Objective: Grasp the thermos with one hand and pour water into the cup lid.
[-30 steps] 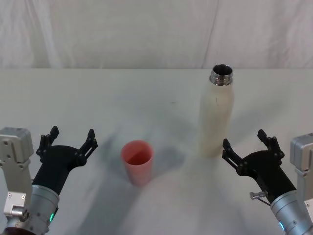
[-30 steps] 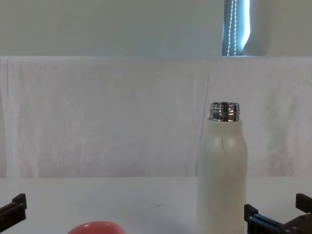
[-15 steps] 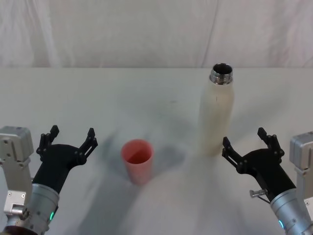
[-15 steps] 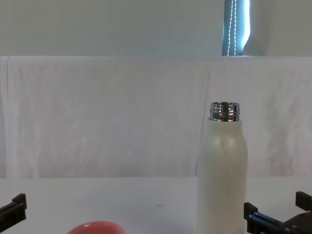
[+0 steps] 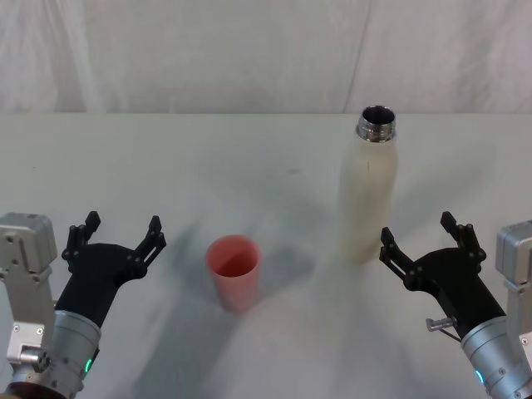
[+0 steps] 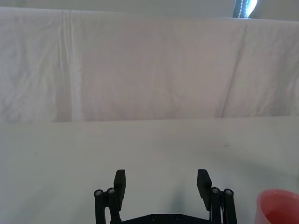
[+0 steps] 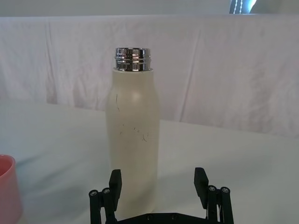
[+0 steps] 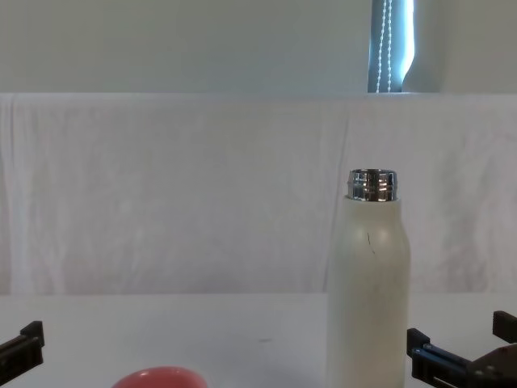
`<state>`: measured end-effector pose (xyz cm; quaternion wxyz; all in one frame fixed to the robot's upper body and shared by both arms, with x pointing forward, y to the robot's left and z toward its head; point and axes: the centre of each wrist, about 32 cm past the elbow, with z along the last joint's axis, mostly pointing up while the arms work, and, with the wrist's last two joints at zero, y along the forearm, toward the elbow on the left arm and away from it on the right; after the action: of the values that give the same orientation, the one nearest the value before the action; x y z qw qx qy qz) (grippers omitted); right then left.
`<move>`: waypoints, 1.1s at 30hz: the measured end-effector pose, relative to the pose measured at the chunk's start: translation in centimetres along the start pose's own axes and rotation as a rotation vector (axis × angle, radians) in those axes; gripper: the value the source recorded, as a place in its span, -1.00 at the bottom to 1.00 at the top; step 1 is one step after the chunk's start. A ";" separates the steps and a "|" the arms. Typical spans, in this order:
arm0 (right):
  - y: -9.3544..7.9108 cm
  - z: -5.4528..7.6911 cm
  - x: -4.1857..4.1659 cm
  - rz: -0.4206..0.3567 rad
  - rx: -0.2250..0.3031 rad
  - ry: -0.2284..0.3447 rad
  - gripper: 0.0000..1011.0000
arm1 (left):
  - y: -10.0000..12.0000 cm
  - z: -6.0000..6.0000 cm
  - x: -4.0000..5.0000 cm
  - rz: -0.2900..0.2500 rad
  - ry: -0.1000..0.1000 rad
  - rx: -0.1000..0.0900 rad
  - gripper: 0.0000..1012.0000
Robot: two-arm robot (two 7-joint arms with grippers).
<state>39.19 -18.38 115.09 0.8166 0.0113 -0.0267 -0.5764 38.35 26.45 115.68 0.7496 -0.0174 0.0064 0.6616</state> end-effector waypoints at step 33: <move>0.0 0.0 0.01 0.001 0.000 0.000 0.98 | 0.0 0.0 0.00 0.000 0.000 0.000 0.98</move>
<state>39.18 -18.39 115.11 0.8169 0.0111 -0.0269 -0.5760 38.35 26.45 115.68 0.7496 -0.0174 0.0064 0.6616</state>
